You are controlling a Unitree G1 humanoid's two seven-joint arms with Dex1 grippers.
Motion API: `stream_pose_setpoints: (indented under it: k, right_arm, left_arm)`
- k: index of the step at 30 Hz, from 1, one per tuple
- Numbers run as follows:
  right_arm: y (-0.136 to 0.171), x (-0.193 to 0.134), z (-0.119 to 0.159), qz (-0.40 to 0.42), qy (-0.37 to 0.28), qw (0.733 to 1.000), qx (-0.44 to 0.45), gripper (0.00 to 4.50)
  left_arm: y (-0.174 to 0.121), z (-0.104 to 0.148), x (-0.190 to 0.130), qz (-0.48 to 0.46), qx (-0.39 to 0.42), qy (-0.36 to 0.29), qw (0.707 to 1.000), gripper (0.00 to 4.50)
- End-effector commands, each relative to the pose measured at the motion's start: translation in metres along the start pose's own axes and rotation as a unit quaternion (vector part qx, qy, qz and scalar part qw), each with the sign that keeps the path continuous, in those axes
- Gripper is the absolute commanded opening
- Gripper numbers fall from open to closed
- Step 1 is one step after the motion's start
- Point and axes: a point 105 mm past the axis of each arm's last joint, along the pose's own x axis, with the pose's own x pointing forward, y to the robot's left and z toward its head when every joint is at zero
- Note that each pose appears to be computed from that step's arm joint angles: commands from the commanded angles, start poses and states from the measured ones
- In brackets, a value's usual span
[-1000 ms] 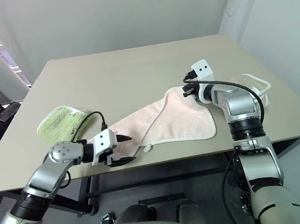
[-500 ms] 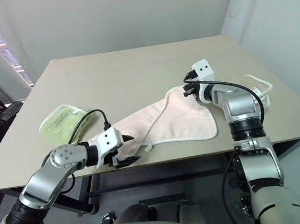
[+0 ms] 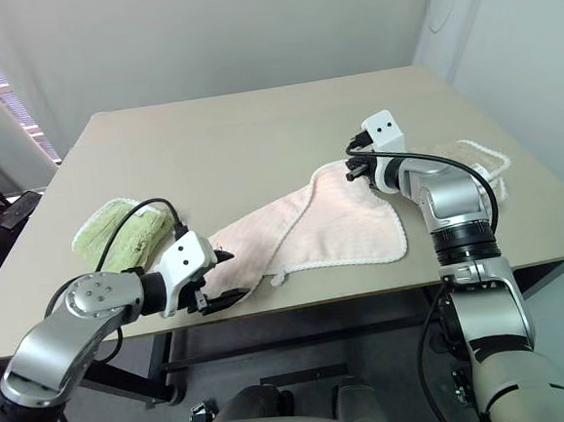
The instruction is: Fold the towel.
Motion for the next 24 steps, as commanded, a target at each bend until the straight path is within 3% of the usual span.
stream_pose_setpoints:
  k: [1, 7, 11, 15, 20, 24]
  right_arm:
    - [0.003, -0.005, 0.027, 0.006, -0.05, 0.999, -0.015, 0.02]
    - [0.004, -0.005, 0.029, 0.008, -0.066, 0.998, -0.017, 0.02]
    - [0.004, -0.005, 0.03, 0.008, -0.072, 0.997, -0.005, 0.02]
    - [0.007, -0.005, 0.029, 0.012, -0.085, 0.996, -0.023, 0.02]
    - [0.008, -0.018, 0.051, 0.027, -0.19, 0.981, 0.022, 0.02]
    - [0.009, -0.018, 0.048, 0.039, -0.188, 0.981, 0.026, 0.02]
  left_arm:
    - [0.005, 0.028, -0.004, 0.031, -0.004, -0.073, 0.997, 3.75]
    - [0.002, 0.05, 0.008, 0.039, -0.058, -0.133, 0.989, 3.75]
    - [0.012, 0.058, 0.018, 0.046, -0.076, -0.129, 0.988, 3.75]
    - [0.018, 0.06, 0.021, 0.04, -0.08, -0.118, 0.989, 3.75]
    - [0.016, 0.053, 0.014, 0.043, -0.086, -0.113, 0.989, 3.75]
    - [0.008, 0.043, 0.007, 0.045, -0.088, -0.113, 0.989, 3.75]
